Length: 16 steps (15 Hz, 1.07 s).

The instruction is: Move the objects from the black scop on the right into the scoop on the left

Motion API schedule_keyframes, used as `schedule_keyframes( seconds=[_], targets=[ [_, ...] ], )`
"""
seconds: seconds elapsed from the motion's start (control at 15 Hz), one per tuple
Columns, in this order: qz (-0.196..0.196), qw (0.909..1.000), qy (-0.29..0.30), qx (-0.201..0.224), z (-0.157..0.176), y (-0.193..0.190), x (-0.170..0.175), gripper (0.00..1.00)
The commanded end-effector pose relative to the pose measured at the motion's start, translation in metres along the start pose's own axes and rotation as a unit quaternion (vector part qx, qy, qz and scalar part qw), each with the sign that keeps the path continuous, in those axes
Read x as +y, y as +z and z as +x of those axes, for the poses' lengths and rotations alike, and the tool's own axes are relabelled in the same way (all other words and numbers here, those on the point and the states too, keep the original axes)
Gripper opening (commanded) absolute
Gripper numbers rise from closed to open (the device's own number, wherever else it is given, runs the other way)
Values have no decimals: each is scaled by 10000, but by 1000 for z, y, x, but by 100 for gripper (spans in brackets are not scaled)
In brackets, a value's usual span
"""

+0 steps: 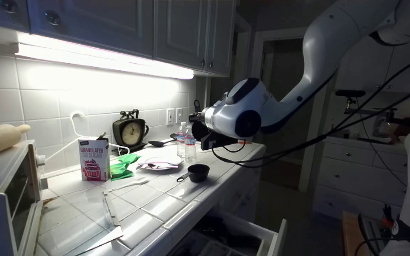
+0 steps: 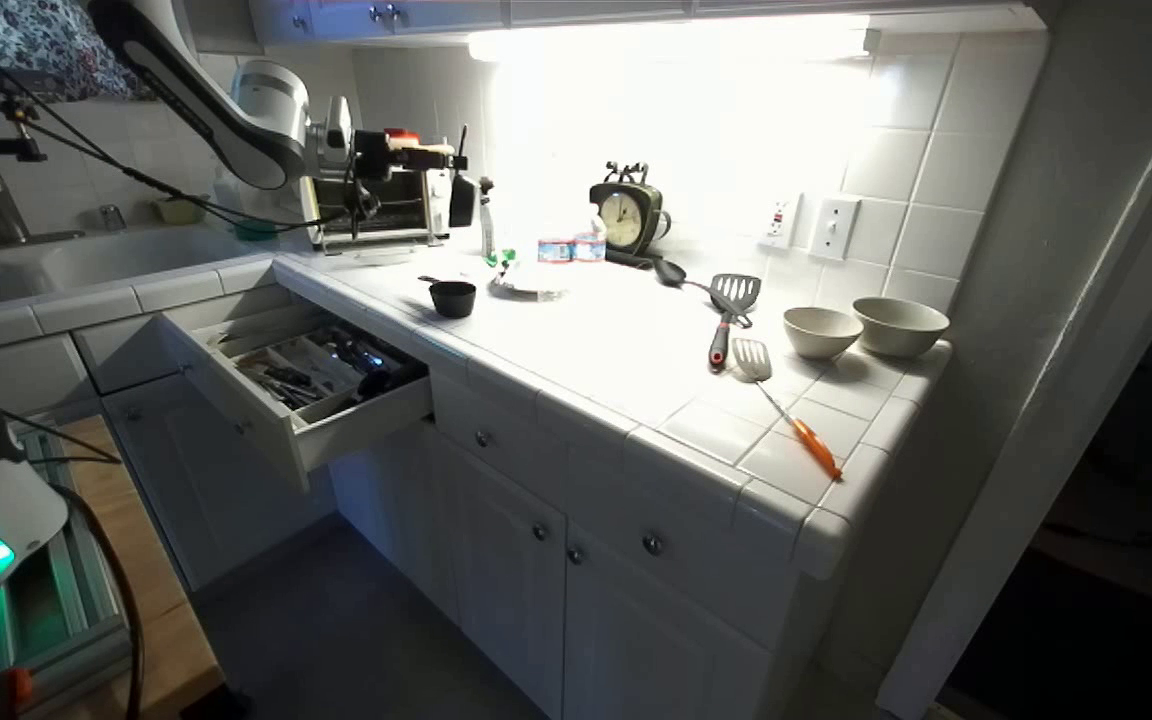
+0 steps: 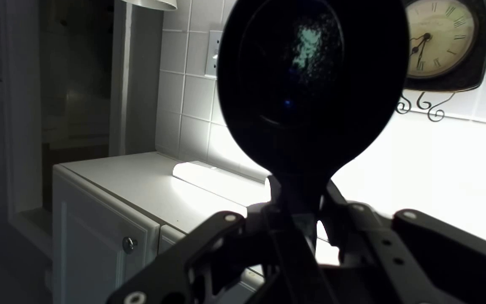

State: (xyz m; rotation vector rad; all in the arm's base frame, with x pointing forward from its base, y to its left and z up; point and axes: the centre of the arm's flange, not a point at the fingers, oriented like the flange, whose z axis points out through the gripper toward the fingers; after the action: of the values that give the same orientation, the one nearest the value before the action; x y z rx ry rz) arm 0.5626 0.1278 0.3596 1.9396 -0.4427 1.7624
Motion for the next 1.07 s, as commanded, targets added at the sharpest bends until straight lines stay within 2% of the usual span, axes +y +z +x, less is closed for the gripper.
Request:
schedule_keyframes(
  seconds=[0.0, 0.53, 1.0],
  targets=[
    [69, 9998, 66, 196, 1, -10, 9, 6],
    [-49, 9999, 43, -157, 4, 3, 13, 6],
    [-285, 9964, 55, -792, 3, 29, 30, 6]
  ],
)
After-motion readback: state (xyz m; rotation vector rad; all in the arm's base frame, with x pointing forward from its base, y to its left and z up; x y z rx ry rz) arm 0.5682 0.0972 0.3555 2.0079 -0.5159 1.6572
